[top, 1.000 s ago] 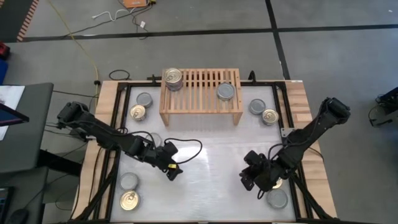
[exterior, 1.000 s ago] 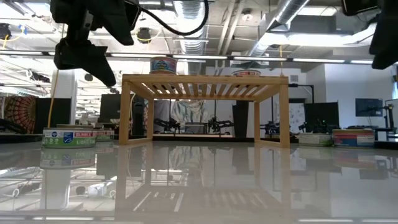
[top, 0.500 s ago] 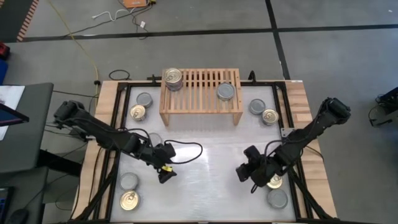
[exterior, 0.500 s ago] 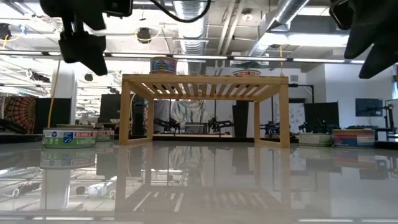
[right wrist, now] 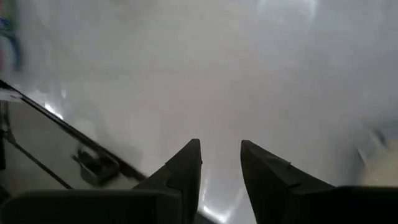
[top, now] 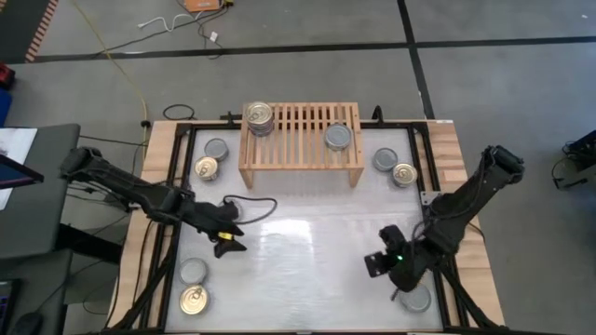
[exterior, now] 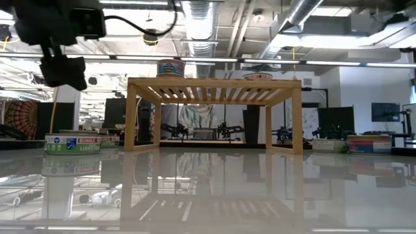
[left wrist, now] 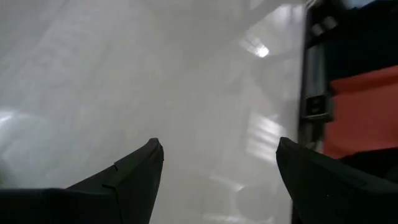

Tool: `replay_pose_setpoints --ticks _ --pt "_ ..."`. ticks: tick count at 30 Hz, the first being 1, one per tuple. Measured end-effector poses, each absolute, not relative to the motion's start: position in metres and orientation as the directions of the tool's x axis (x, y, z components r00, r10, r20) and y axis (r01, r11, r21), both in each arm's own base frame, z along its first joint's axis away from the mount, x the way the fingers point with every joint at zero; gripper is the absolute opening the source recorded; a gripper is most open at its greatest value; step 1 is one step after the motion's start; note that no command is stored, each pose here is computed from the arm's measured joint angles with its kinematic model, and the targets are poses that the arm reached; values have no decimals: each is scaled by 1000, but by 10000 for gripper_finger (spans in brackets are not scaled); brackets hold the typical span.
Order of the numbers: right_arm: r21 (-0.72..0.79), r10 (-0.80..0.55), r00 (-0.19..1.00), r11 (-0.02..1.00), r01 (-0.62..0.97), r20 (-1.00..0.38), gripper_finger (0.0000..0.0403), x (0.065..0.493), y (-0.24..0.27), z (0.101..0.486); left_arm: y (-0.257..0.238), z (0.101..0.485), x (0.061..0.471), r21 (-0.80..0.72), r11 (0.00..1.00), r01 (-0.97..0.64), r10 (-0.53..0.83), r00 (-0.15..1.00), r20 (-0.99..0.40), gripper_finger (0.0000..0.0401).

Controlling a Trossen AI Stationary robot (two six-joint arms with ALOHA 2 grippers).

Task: Stack canned seafood by type on shelf
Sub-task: Stack the green tuna can on top of the other green tuna can on the shelf

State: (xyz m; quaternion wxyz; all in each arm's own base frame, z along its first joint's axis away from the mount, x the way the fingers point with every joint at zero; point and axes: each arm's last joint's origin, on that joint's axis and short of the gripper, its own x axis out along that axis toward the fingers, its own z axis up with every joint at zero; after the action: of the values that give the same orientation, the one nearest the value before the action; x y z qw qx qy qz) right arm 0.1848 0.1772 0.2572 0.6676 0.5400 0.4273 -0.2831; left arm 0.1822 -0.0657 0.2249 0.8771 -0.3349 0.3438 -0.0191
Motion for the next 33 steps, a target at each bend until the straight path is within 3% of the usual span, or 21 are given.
replay_pose_setpoints --ticks 5,11,19,24,28,33 --pt "361 219 320 181 915 -922 129 161 199 254 -58 224 164 -661 740 -126 -271 843 -464 299" --pt "128 351 41 227 966 -935 127 146 233 229 -54 229 157 -647 757 -92 -249 874 -416 299" --pt "-14 265 -87 265 964 -960 127 152 251 188 -54 230 157 -641 763 -83 -249 878 -410 299" --pt "-30 254 -108 293 956 -961 127 167 254 169 -55 232 158 -659 748 -78 -250 886 -390 299" --pt "34 287 -65 328 944 -956 127 189 246 164 -55 234 158 -675 735 -72 -252 894 -370 299" --pt "125 220 50 340 932 -974 127 221 217 165 -55 236 159 -696 715 -66 -256 902 -347 299"
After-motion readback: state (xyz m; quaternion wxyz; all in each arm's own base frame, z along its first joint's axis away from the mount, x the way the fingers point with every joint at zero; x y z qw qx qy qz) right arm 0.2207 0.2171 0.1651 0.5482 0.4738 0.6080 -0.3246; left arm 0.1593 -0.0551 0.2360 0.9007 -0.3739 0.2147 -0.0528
